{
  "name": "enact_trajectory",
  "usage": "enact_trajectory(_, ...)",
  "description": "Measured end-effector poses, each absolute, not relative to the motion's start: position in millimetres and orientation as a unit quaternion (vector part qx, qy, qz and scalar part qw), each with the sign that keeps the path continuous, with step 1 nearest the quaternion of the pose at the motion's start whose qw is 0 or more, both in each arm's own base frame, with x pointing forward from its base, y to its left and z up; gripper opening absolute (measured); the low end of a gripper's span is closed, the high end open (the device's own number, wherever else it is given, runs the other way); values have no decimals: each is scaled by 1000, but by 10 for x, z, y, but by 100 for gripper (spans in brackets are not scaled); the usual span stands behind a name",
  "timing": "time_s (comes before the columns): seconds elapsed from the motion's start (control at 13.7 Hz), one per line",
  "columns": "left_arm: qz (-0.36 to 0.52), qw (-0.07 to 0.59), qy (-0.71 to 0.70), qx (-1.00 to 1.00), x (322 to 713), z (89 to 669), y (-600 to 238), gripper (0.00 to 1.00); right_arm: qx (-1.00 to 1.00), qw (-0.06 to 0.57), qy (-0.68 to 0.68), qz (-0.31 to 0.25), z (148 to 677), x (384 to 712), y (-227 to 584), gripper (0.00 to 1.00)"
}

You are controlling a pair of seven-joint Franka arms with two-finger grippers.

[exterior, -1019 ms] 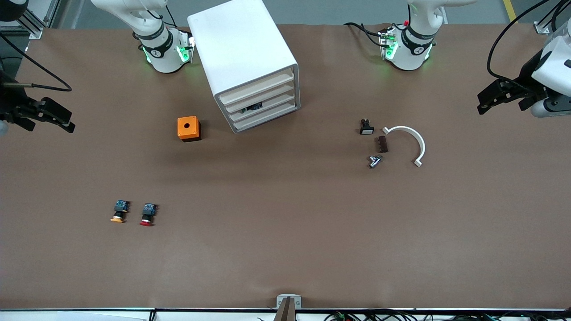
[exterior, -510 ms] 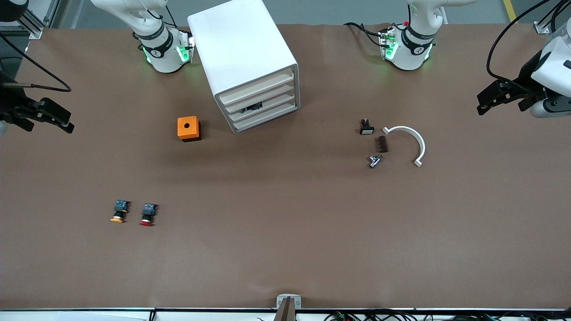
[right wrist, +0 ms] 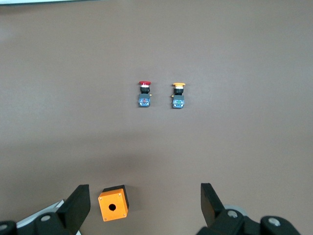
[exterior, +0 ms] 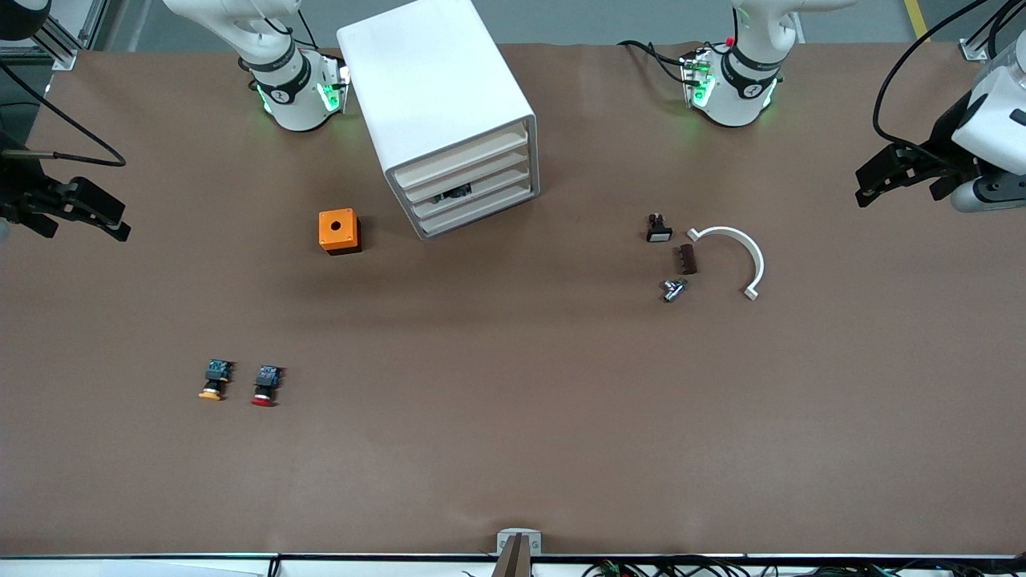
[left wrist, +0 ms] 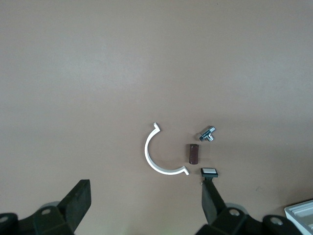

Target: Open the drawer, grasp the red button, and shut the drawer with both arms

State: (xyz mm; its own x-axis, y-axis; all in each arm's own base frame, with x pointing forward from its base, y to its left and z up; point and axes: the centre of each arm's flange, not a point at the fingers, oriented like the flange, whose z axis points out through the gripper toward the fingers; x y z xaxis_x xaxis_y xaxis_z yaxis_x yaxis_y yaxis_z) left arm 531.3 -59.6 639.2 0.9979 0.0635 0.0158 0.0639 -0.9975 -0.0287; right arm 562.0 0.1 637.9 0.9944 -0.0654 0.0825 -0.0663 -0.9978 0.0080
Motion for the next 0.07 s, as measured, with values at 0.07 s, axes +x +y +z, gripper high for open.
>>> enact_trajectory(0.07,-8,15,-32,-999,5313,6392,-596,100,999,6,-34,42,6380,5621,-8,100)
